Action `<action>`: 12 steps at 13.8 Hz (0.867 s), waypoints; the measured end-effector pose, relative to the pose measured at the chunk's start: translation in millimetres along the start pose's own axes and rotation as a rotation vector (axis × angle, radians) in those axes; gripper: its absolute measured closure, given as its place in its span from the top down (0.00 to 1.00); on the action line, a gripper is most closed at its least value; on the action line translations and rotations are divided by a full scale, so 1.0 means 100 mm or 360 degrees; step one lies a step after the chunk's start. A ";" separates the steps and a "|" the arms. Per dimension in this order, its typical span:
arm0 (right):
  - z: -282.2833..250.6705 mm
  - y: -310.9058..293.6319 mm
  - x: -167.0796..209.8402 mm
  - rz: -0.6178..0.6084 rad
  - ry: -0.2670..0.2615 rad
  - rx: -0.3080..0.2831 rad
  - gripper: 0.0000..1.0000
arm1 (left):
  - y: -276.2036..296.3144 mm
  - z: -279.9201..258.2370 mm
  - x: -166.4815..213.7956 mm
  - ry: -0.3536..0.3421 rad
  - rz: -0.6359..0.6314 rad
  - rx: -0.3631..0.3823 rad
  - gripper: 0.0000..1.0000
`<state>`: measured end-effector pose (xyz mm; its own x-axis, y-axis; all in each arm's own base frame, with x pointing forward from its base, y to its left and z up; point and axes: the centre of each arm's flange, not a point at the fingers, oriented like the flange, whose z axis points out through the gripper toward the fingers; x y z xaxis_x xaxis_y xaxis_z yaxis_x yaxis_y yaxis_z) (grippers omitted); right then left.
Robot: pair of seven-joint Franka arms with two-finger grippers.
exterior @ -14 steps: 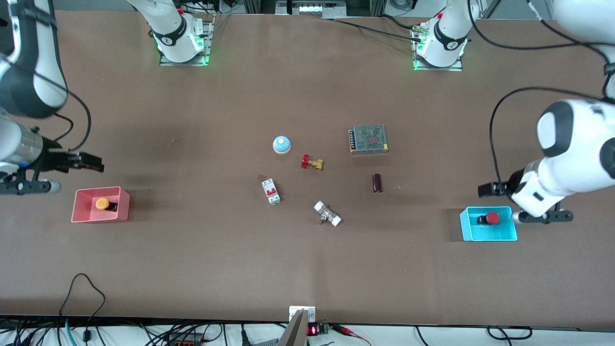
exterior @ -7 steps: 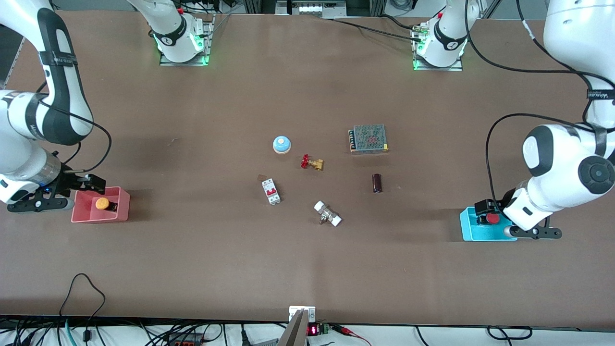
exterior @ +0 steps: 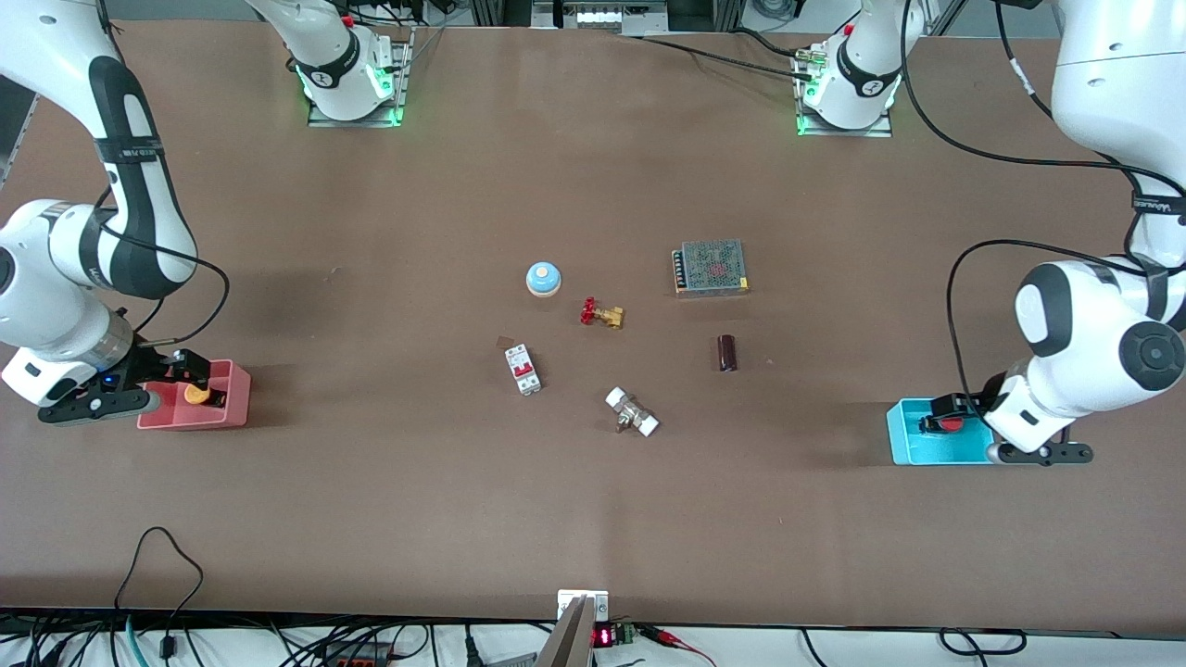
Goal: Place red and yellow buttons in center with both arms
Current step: 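Lower the left gripper over the red button while the right gripper lowers over yellow, then close the left gripper on the red button while the right gripper grips yellow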
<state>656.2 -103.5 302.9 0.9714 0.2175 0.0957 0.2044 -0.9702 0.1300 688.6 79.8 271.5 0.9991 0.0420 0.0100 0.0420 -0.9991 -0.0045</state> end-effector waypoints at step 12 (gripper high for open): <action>0.39 0.12 -0.12 0.0045 -0.0010 0.0142 1.00 | 0.04 0.30 0.10 0.0061 -0.0018 -0.0031 1.00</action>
<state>651.8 -122.1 264.6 0.9776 0.1894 0.0917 0.1865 -0.9817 0.0391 699.2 76.6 241.3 0.9974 0.0534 0.0485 0.0527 -0.9985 0.0150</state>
